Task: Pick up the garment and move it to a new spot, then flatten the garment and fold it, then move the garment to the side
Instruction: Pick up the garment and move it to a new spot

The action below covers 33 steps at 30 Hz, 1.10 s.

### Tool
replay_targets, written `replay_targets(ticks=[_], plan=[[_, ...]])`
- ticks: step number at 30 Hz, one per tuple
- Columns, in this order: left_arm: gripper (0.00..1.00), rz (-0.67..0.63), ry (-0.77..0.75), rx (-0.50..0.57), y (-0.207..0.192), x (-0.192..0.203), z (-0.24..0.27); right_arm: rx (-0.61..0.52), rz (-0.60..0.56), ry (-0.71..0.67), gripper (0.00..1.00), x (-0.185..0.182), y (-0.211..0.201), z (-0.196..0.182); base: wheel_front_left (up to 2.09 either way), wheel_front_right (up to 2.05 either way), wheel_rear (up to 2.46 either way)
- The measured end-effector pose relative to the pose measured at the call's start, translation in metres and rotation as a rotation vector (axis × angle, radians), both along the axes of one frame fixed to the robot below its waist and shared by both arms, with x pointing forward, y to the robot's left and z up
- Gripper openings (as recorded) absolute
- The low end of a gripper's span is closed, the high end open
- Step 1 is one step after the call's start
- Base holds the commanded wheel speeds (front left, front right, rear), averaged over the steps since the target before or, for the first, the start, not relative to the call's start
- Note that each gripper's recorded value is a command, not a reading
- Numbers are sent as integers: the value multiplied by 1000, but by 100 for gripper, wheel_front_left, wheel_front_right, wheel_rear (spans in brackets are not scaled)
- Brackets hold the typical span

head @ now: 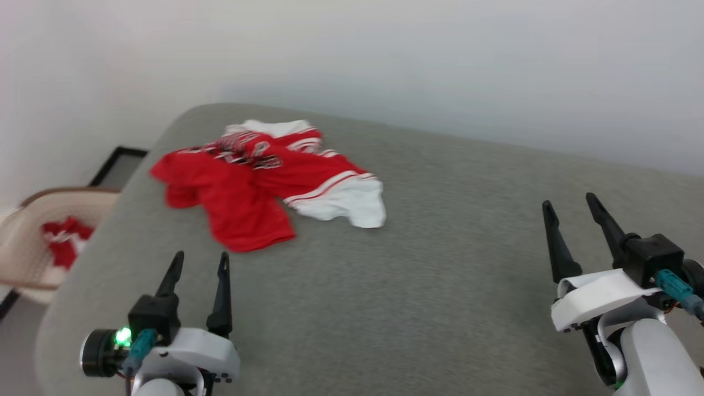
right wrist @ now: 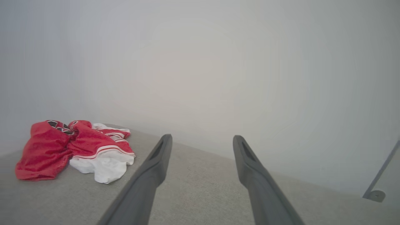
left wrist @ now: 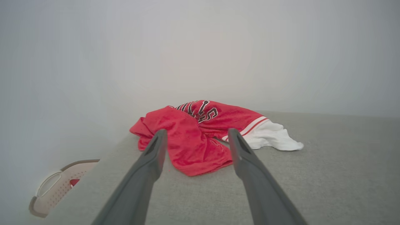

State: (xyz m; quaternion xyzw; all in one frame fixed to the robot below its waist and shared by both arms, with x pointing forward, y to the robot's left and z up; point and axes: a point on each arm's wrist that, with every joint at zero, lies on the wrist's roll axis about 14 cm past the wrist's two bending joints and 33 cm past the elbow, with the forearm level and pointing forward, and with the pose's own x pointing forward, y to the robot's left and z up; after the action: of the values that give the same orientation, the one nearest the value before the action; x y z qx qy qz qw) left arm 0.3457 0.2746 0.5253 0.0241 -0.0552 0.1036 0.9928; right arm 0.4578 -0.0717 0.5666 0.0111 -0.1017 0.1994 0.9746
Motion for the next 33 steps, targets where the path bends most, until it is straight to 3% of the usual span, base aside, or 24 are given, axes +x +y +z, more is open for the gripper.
replay_targets(ticks=[13, 19, 24, 33], plan=[[100, 359, -1, -41, 82, -101, -8, 9, 401, -19, 100, -14, 157, 11, 0, 0, 0], [100, 443, 14, -46, 95, -128, -14, 18, 493, 9, 100, -20, 190, 3, 0, 0, 0], [100, 380, 40, -44, 87, -117, -19, 25, 467, 29, 100, -15, 180, -3, 0, 0, 0], [100, 132, 18, 64, 66, -21, 19, 11, 366, 34, 100, -1, 137, -13, 0, 0, 0]])
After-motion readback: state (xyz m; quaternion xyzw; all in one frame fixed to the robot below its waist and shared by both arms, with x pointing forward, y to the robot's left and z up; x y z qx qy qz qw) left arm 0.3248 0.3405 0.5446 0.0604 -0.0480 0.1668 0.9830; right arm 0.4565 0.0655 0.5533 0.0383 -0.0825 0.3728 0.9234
